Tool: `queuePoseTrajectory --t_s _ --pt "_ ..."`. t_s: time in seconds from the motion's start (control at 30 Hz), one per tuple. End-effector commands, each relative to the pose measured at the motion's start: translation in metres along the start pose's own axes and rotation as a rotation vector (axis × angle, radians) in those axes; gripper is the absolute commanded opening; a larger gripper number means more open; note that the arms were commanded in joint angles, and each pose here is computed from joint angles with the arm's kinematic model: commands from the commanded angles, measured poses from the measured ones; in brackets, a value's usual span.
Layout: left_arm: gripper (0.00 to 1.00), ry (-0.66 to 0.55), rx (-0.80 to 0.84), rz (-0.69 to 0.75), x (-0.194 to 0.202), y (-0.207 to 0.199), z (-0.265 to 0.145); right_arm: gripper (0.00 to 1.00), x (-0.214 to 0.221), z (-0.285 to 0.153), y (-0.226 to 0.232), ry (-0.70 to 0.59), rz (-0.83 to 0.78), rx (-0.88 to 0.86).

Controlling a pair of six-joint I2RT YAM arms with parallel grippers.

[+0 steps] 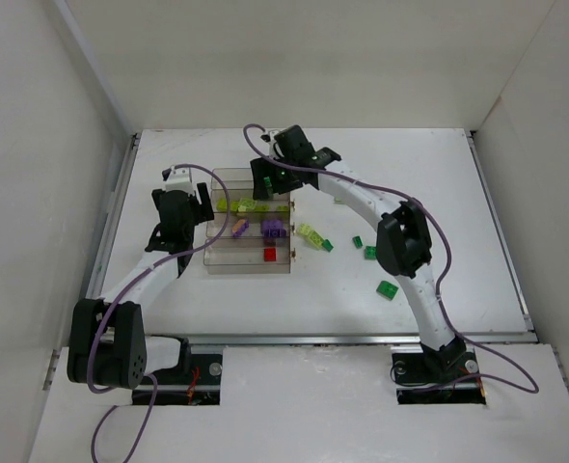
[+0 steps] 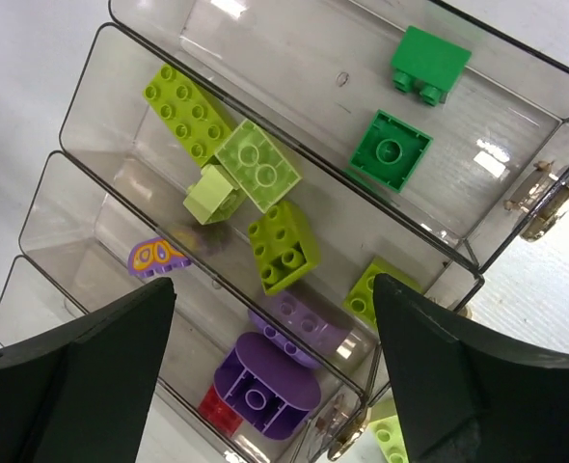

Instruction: Sort the legos into containers by color

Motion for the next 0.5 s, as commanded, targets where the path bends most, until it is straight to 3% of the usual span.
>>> queuePoseTrajectory --t_s 0.0,0.17,0.3,0.47 --pt "0.71 -0.05 0.012 -0.018 -0.012 -0.002 -0.002 0.89 -0.03 -0.019 0.009 -0.094 -0.027 -0.025" --pt "0.71 -0.05 0.012 -0.018 -0.012 -0.002 -0.002 0.91 -0.054 -0.054 0.012 -0.168 -0.039 0.01" --pt "0.71 -0.05 0.012 -0.018 -0.012 -0.002 -0.002 0.91 -0.053 -0.099 -0.042 -0.206 0.093 0.175" --pt "0.71 -0.044 0.031 -0.017 -0.011 -0.005 -0.002 0.91 0.025 -0.126 -0.127 -0.066 0.34 0.441"
Point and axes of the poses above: each gripper's point midway between its finger pads, its own z axis out along the fingers, its own y axis along the line the jaws close on, x = y × z, the point moved 3 cm from there along -z, back along the fingers, and after that the axes turned 11 degrees about -z, right-handed, at the moved point
